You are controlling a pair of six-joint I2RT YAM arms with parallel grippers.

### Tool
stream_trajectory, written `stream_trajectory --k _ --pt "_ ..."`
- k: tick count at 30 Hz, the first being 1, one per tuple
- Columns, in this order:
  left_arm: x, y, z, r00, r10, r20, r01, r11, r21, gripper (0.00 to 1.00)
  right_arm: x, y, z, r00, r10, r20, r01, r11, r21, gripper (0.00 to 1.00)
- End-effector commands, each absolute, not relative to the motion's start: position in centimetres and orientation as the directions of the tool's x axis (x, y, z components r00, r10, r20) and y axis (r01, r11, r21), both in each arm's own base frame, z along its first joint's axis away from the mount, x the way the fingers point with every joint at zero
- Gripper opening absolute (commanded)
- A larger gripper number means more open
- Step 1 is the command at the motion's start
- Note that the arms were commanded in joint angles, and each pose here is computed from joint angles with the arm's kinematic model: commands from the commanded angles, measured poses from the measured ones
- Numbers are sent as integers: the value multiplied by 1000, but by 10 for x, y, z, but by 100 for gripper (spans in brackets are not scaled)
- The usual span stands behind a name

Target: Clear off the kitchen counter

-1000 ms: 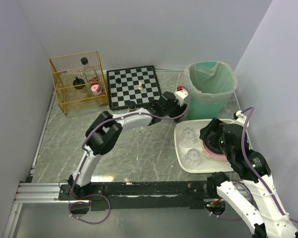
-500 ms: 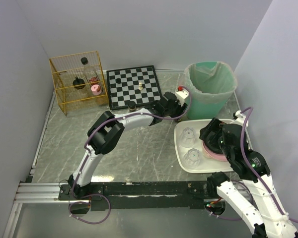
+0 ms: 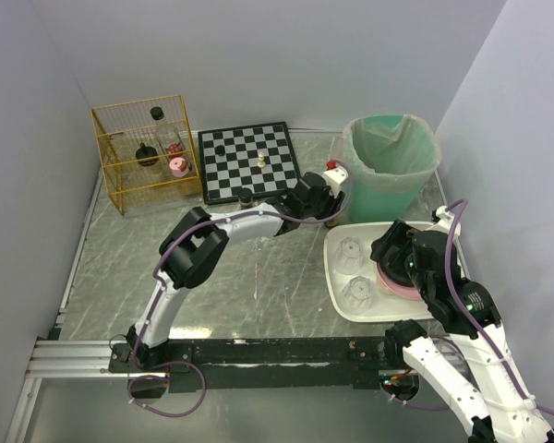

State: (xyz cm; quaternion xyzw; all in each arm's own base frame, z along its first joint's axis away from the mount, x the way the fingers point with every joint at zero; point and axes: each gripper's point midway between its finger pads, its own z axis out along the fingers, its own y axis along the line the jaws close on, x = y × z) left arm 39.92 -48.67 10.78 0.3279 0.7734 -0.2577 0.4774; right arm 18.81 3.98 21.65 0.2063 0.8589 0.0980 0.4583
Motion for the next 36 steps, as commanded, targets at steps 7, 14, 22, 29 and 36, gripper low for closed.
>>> stream_trajectory --k 7,14,22,29,36 --pt "355 -421 218 -308 135 -942 695 708 -125 1 198 44 218 -480 435 -762 237 900 365 100" --pt "352 -317 324 -246 -20 -969 557 815 -158 1 202 54 214 -503 438 -745 210 898 387 100" --pt "363 -98 403 -66 -157 -985 100 981 -163 0 207 61 207 -523 427 -737 183 902 392 100" --pt "392 -5 355 -132 -272 -953 -230 944 -238 1 212 70 210 -541 417 -730 148 902 406 100" --pt "440 19 323 -116 -320 -940 -304 913 -273 1 207 67 209 -546 406 -733 153 908 390 100"
